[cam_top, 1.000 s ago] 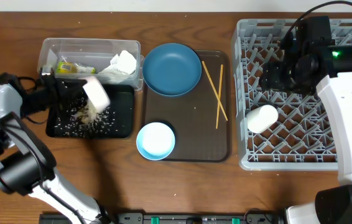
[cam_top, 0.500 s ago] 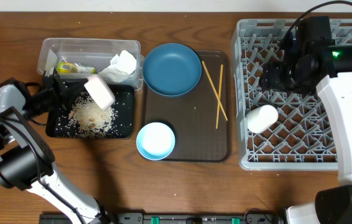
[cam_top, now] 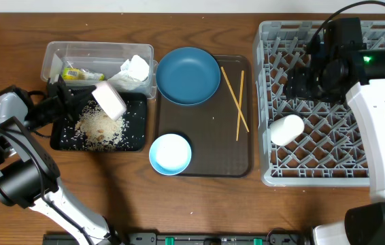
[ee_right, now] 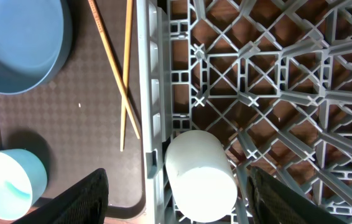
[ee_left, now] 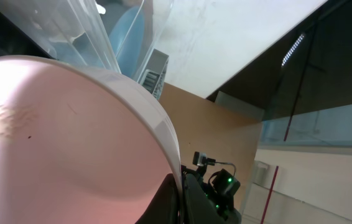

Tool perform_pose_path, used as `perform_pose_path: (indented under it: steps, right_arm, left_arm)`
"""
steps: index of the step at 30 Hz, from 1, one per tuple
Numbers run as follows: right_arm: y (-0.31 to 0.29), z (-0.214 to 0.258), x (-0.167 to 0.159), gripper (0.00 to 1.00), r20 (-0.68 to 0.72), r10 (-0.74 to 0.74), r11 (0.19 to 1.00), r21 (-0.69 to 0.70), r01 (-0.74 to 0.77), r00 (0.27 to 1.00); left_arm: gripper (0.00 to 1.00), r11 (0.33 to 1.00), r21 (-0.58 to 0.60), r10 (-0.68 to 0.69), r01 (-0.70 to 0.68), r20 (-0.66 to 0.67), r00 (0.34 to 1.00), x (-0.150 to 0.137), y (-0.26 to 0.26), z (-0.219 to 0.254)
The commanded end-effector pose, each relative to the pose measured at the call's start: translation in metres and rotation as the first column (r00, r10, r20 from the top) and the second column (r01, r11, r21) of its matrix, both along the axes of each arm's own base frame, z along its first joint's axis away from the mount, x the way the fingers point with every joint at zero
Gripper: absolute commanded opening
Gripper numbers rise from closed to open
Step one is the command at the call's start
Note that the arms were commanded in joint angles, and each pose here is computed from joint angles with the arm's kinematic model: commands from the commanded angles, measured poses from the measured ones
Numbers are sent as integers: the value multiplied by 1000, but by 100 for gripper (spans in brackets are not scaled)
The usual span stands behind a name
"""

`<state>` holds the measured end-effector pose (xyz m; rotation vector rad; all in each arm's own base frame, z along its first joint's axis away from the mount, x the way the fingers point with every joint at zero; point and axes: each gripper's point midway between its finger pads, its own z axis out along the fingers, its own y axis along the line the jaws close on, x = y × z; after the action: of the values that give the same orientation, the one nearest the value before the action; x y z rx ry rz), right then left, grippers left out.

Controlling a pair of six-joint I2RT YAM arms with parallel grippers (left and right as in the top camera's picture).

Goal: Sort waste into correct bins and load items into the dishwasher rack
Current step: 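Tip the pink bowl to pour the rice onto the black tray, then carry the emptied pink bowl back over the brown tray with the left gripper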

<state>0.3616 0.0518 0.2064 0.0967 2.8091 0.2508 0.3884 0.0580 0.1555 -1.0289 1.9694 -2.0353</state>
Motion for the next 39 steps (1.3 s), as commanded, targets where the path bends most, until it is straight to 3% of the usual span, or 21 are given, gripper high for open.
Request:
perform_pose_path:
  steps: [1,23,32,39]
  right_arm:
    - [4,13,1,69,43,29,1000,-12,-29,999]
    - [4,12,0,69,40,29,1000,-13,-28,999]
    - [4,12,0,69,40,29,1000,-13,-28,999]
    - [4,13,0,69,41,29,1000,-13,-29,999]
  left_arm:
    - [6,1000,-12,6,-5,29,1000,0,-1,8]
    - [6,997,-70,7,-10,-47,999,-7,-5,12]
    - [6,1000,-24,4,-4,4,1000,-11,-6,20]
    - [6,998,71,-10,2,110,994,-18,-12,55]
